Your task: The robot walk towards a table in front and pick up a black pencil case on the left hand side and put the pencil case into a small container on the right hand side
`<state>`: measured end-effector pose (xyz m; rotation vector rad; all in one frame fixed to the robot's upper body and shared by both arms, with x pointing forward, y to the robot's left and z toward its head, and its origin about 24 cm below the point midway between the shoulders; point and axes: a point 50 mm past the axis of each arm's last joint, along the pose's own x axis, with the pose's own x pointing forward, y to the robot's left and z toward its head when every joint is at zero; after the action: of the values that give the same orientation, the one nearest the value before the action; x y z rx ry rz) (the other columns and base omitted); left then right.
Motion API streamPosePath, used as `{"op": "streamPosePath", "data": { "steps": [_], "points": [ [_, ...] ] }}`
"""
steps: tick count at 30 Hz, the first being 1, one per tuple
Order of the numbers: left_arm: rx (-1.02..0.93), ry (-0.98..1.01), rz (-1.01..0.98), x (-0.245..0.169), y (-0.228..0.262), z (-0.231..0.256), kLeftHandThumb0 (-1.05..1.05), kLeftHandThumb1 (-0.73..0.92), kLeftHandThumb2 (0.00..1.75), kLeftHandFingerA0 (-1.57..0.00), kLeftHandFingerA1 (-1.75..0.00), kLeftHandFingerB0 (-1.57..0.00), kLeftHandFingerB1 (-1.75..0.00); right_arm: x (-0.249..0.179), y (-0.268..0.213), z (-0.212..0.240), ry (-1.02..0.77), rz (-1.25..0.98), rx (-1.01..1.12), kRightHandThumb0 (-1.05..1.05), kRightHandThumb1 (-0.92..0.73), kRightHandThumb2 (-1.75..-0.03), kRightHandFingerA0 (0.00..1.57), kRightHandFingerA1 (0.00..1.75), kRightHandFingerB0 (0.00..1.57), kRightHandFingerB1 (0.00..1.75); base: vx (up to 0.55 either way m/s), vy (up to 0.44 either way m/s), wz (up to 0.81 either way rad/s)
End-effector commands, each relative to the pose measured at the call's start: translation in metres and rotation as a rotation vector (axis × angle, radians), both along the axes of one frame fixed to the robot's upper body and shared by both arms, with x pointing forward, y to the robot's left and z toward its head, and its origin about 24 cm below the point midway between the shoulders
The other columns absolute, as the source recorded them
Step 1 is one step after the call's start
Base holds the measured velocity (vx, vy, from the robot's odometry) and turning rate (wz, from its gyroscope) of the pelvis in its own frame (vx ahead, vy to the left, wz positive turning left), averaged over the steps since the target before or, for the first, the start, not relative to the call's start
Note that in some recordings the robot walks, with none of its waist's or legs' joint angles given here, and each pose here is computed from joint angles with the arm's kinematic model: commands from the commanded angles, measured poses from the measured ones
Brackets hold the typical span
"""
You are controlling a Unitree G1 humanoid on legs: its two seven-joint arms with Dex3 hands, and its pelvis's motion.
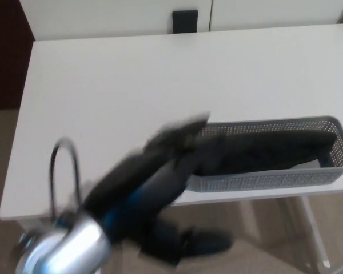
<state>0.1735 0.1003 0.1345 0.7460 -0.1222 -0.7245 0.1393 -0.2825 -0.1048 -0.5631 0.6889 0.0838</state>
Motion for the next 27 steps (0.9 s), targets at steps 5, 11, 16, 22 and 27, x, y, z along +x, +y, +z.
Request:
{"op": "streamPosePath", "data": {
  "steps": [5,11,16,22,27],
  "points": [
    [-0.060,0.744,-0.139,-0.136,0.109,-0.074,-0.76,0.47,0.56,-0.23,-0.32,-0.22,-0.30,-0.034,-0.007,-0.012,0.077,-0.066,-0.031,-0.16,-0.50,-0.54,0.77,0.53,0.66,0.49,0.00,0.000,0.00],
    [0.002,0.791,-0.032,-0.128,0.127,-0.089,-0.75,0.44,0.55,-0.29,-0.33,-0.30,-0.30,-0.030,-0.008,-0.011,0.067,-0.077,-0.030,-0.17,-0.50,-0.54,0.76,0.52,0.66,0.49,0.00,0.000,0.00],
    [-0.087,0.876,0.120,-0.114,0.137,-0.126,-0.69,0.49,0.56,-0.29,-0.38,-0.27,-0.30,-0.033,-0.011,-0.011,0.067,-0.113,-0.021,-0.15,-0.51,-0.54,0.75,0.53,0.64,0.48,0.00,0.000,0.00],
    [0.017,0.834,0.597,-0.058,0.166,-0.209,-0.74,0.45,0.81,-0.07,-0.37,-0.11,-0.34,-0.035,-0.010,-0.010,0.016,-0.167,-0.005,-0.23,-0.54,-0.56,0.65,0.51,0.52,0.45,0.00,0.000,0.00],
    [0.134,0.807,0.961,-0.050,0.210,-0.234,-0.37,0.30,0.91,-0.01,-0.51,0.00,-0.49,-0.025,-0.004,-0.009,-0.016,-0.163,0.007,-0.25,-0.51,-0.54,0.69,0.55,0.56,0.49,0.00,0.000,0.00]
  ]
}}
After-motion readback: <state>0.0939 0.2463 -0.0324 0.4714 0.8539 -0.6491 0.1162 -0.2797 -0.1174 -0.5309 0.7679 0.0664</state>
